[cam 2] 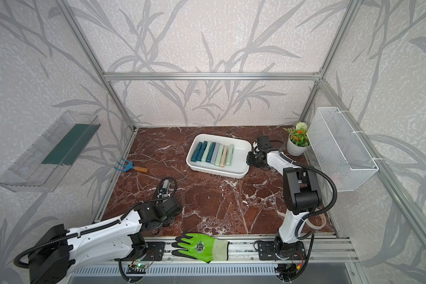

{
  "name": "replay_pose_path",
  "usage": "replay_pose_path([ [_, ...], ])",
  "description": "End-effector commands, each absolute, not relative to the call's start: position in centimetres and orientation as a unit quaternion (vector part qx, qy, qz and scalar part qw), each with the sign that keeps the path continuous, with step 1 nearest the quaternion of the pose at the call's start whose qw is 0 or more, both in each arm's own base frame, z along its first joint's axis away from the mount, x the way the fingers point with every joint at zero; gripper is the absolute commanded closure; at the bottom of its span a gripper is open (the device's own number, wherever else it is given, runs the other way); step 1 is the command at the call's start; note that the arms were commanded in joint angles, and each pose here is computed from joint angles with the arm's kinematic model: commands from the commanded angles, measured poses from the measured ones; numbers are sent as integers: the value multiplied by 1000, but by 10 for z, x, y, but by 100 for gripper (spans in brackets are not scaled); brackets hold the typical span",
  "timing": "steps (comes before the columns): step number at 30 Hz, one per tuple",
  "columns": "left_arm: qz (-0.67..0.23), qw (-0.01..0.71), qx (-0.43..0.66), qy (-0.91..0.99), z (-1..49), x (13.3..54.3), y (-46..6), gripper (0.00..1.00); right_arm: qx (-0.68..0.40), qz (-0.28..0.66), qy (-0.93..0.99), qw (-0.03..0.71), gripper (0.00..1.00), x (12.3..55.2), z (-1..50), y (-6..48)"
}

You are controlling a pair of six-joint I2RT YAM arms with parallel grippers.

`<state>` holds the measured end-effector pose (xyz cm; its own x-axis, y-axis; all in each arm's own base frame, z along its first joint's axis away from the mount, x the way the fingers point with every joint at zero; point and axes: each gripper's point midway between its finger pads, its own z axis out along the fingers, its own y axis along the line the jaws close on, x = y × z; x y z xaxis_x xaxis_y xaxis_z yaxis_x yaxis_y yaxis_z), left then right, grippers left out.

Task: Put the pruning pliers into the storage box
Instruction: Pick up the pruning pliers from the center of the board, then place the pruning pliers in the storage box.

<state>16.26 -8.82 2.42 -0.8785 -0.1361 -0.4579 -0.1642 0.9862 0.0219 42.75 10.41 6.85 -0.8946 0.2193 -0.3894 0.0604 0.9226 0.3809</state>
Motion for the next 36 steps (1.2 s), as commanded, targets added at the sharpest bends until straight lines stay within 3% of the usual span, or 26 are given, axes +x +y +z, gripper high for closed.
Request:
replay_pose_path([
  [1,37,237,-73,968,23,165,-89,77,75,167,963,198,73,420,60,98],
  [10,23,279,-9,960,74,199,-125,86,76,167,963,200,73,420,61,97],
  [19,33,358,129,924,176,278,-206,87,79,181,960,201,74,422,62,101],
  [23,-11,365,191,911,206,320,-259,87,83,194,956,203,74,421,64,105],
  [31,-108,367,244,891,224,414,-355,88,91,217,949,211,74,425,70,111],
  [36,-146,339,237,899,190,453,-400,88,97,231,943,220,74,429,76,115],
])
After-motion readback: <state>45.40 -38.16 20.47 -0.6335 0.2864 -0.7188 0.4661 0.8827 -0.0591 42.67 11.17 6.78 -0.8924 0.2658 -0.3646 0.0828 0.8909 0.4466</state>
